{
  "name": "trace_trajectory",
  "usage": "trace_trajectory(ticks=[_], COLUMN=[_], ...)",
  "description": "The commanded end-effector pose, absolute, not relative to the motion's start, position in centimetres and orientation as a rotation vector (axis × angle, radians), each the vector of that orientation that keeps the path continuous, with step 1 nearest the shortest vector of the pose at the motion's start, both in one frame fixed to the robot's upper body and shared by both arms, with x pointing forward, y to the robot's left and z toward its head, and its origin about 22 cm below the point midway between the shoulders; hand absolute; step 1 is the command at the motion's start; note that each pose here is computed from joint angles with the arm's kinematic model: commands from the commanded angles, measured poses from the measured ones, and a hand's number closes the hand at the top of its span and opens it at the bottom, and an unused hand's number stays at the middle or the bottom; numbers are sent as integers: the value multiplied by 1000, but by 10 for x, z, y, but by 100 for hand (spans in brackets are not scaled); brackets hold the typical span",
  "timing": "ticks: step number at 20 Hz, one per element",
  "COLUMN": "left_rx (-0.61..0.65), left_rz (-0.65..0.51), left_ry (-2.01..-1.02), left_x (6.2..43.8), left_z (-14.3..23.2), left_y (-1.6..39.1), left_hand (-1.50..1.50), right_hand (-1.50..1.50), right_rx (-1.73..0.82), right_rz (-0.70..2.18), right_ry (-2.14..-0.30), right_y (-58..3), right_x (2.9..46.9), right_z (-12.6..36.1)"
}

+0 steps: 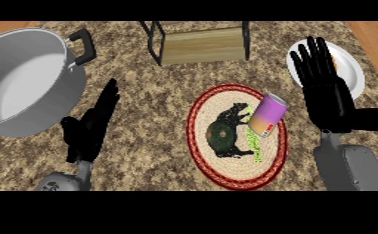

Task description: Pick the can from the placemat and place it in the tiered shelf

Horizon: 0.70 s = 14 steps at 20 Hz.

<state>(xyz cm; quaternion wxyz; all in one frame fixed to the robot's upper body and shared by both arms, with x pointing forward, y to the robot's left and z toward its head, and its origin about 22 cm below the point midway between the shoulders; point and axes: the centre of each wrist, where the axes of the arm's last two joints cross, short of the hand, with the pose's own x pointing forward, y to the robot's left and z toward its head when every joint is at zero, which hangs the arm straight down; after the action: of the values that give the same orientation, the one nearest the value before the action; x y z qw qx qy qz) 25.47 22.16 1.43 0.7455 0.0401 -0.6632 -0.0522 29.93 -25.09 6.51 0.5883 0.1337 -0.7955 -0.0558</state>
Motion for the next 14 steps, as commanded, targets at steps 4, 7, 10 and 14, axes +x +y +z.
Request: trace_trajectory(ticks=[4, 7, 10, 14], left_rx=[170, 162, 145, 130], left_rz=[-196, -234, -260, -286], left_ry=[-1411, -1392, -1352, -1315], left_x=[250, 247, 240, 223], left_z=[8, 2, -7, -30], left_y=[249, 249, 257, 280], left_hand=[0, 0, 0, 0], right_hand=[-150, -150, 150, -150], right_rx=[-238, -545, -580, -378], right_rz=[-150, 98, -250, -308], right_ry=[-1206, -769, -586, -652], right_y=[-358, -412, -435, -386], right_x=[269, 218, 223, 267], right_z=[15, -18, -10, 29])
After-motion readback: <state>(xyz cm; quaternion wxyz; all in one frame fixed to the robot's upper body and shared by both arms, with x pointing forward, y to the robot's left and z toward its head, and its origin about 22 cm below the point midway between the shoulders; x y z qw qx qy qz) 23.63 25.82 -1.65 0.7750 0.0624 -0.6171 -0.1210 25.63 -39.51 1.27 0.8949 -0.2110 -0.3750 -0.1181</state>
